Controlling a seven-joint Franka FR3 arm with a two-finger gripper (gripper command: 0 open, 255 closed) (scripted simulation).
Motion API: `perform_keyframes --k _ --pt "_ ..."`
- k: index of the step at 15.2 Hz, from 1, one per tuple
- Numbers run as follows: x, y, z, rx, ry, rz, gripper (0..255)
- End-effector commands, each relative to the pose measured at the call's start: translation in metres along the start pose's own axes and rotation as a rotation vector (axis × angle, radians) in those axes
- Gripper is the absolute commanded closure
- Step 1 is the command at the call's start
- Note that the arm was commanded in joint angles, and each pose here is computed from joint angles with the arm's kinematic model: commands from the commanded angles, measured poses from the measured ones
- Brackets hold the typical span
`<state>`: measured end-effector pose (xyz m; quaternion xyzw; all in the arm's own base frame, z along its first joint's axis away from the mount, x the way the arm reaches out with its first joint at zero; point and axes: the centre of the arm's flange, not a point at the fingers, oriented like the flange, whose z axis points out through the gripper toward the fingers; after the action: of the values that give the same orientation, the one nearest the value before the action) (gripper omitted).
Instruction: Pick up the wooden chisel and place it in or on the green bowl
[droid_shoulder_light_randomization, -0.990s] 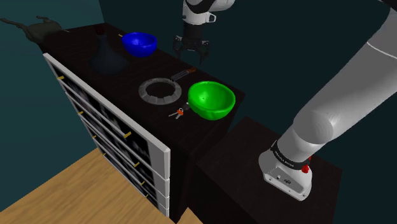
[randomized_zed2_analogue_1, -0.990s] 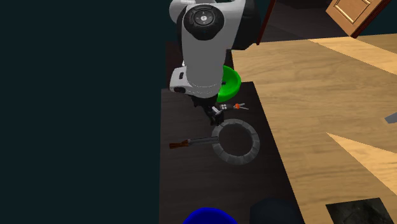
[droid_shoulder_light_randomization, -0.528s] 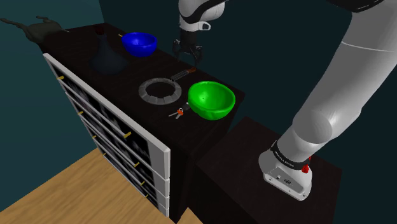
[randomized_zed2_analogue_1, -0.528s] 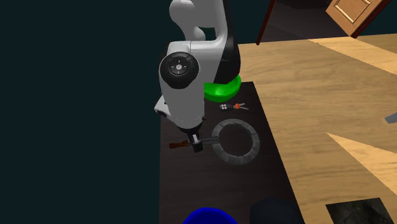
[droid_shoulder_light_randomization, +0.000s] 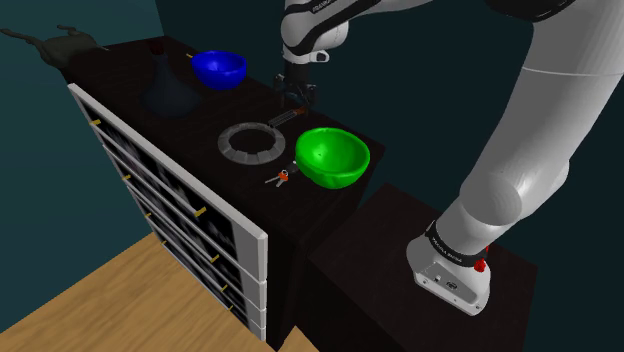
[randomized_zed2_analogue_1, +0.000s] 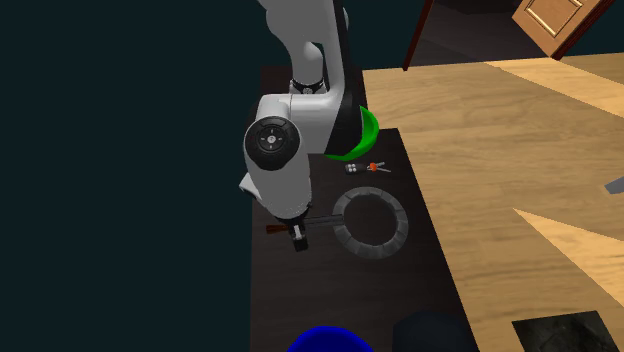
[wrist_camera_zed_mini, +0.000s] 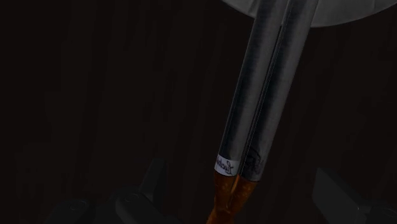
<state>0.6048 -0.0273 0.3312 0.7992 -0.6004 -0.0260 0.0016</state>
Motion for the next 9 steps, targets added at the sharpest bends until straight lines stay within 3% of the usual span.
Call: perform_keyframes --k 1,8,9 --pt "-0.0003 0.0003 0.0088 0.000 0.000 0.000 0" --pt "-0.0002 0.0002 0.0087 0.000 0.000 0.000 0" --pt "-0.0002 0.0002 0.0087 0.000 0.000 0.000 255"
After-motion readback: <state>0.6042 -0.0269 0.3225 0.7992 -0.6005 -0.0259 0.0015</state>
